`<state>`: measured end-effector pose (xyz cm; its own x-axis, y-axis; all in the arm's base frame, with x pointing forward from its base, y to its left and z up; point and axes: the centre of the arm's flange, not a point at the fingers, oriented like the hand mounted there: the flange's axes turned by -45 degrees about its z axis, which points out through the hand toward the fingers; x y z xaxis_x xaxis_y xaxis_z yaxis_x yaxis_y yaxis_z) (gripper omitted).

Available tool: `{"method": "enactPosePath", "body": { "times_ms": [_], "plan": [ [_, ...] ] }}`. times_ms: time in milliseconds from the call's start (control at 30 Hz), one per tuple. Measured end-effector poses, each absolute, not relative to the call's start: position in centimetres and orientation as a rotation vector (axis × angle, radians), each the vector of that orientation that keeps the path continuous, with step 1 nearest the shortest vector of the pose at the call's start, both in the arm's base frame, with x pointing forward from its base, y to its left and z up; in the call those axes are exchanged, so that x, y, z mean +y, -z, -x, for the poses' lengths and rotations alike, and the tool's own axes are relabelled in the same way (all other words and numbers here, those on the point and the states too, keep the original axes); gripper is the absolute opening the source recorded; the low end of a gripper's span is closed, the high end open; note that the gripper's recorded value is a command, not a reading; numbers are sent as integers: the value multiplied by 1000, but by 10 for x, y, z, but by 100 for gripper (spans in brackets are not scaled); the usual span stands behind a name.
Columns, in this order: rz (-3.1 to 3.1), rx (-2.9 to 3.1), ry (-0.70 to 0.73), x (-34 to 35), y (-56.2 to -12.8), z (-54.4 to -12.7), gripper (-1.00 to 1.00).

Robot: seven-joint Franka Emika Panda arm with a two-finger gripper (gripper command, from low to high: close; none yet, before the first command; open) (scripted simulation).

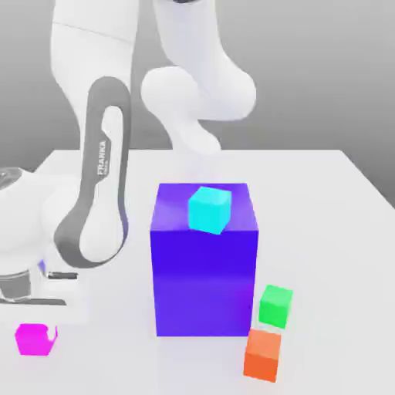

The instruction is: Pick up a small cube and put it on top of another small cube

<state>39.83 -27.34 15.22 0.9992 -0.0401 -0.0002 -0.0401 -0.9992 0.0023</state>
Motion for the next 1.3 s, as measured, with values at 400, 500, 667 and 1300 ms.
{"method": "enactPosePath", "body": {
  "times_ms": [400,500,667,1300],
  "plan": [
    [-3036,499,227,-120,-218,-490,-100],
    [-2950,788,254,-49,-228,-493,-100],
    [-2727,1262,272,66,-244,-471,-100],
    [-2271,2174,2,146,-184,-330,-100]
  ]
}}
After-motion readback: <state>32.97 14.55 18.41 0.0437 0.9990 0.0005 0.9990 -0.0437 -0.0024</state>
